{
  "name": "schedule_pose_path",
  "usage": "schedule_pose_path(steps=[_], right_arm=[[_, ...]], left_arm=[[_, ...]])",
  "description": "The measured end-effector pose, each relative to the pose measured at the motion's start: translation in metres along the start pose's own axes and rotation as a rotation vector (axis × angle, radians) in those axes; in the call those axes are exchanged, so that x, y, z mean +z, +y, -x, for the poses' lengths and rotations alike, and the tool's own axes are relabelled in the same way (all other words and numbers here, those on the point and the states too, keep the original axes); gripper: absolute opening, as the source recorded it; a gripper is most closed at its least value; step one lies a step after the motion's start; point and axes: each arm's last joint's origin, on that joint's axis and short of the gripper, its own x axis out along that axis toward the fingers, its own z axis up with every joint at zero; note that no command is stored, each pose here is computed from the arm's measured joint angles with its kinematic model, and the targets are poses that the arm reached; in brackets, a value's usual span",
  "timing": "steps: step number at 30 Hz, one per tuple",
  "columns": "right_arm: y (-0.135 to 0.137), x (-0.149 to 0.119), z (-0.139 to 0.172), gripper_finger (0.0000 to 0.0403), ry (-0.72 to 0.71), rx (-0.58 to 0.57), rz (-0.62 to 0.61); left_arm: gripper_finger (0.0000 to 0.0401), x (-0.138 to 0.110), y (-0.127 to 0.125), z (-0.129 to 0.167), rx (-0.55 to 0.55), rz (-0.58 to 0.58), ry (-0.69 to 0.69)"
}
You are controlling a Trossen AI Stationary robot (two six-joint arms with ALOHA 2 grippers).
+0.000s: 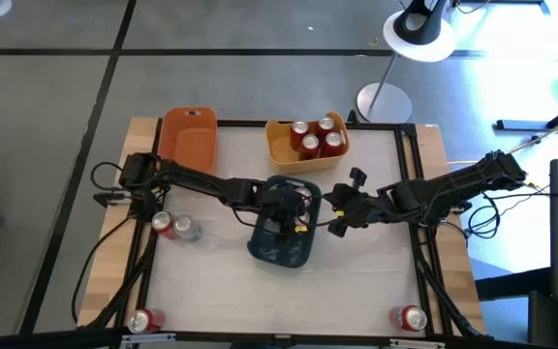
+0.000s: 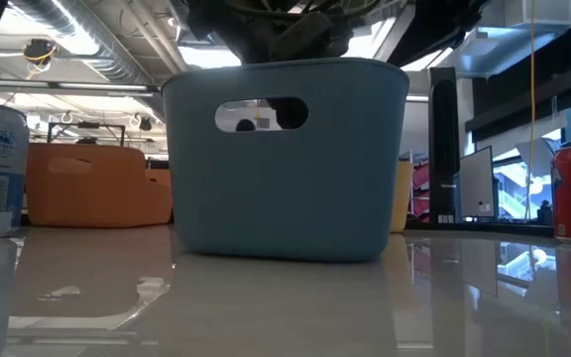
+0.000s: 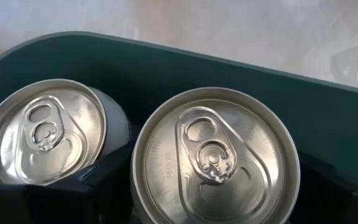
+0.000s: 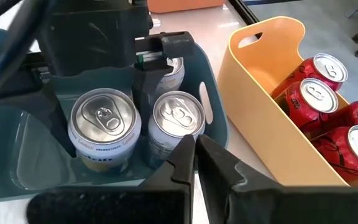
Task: Sort soda cans
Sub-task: Put the top white soda can into the blue bin
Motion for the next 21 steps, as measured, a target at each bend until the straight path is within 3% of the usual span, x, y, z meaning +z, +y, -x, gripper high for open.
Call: schedule_pose_path(steps=[16, 21], right_arm=[[0.0000, 0.0000, 0.0000, 0.0019, 0.000, 0.000, -0.002], [0.0000, 0.0001, 0.0000, 0.0019, -0.001, 0.000, -0.003]], left_arm=[[0.0307, 0.0004, 0.0001, -0.0001, 0.014, 0.060, -0.006], [0.0339, 0.0005, -0.0017, -0.0030, 0.006, 0.063, -0.016]])
